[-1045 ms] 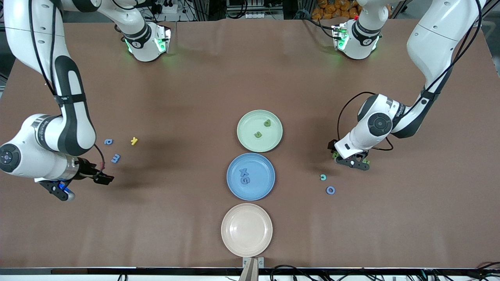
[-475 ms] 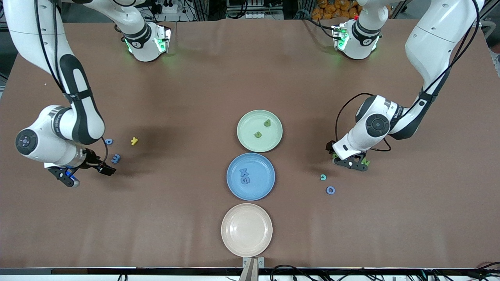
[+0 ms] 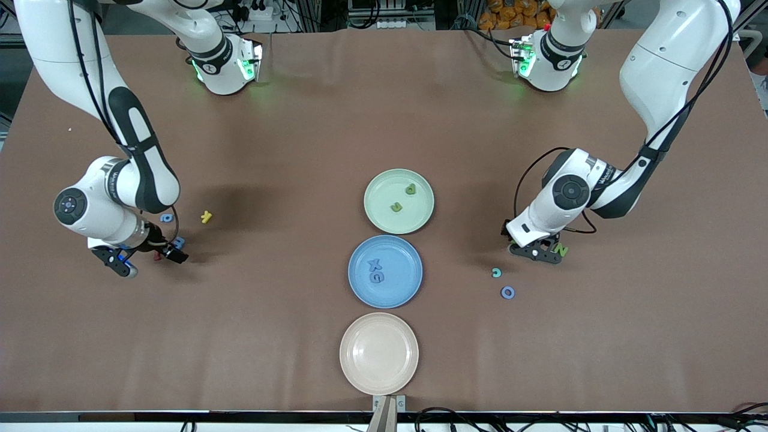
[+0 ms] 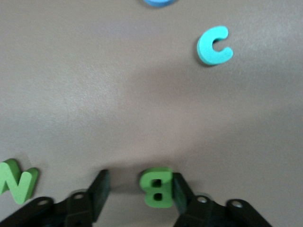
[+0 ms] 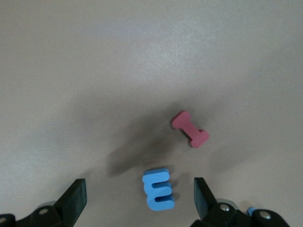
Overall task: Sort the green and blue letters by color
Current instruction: 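Grasp green B with the left gripper while the right gripper grasps E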
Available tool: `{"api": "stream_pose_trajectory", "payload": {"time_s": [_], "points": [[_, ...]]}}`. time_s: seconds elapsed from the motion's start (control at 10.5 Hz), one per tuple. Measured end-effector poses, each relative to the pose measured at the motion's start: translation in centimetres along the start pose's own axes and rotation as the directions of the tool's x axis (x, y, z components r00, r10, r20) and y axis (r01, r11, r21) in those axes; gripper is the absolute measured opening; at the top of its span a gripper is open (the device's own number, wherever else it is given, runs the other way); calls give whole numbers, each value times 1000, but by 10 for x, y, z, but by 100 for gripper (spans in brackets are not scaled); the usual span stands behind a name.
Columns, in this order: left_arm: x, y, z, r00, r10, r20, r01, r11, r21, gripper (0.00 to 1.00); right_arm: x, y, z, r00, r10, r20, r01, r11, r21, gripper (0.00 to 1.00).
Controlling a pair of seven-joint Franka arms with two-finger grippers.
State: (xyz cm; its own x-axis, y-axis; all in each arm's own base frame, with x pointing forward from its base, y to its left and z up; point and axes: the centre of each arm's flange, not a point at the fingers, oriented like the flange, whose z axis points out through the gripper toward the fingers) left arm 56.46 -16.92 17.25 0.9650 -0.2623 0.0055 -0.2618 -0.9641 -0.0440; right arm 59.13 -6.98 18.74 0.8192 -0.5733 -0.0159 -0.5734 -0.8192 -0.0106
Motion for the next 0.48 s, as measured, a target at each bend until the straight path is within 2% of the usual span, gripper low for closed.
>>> {"api": "stream_pose_trajectory", "payload": {"time_s": [0.1,0.19,0.29,0.48], "points": [[1,3,-1,1000,-12,-10,12,1000,18,51,-3,3,4,1000,2,0,-2,1000,-3,93],[1,5,-2,1000,-23,-15,23,999,27,38,-5,4,6,1000,3,3,-3,1000,-5,92],[2,7,-4,999,-29,-17,30,999,30,33,-5,4,7,1000,3,3,-3,1000,-5,83],[2,10,-4,999,-37,-17,38,999,30,32,-5,6,7,1000,0,5,0,1000,-6,55]]}}
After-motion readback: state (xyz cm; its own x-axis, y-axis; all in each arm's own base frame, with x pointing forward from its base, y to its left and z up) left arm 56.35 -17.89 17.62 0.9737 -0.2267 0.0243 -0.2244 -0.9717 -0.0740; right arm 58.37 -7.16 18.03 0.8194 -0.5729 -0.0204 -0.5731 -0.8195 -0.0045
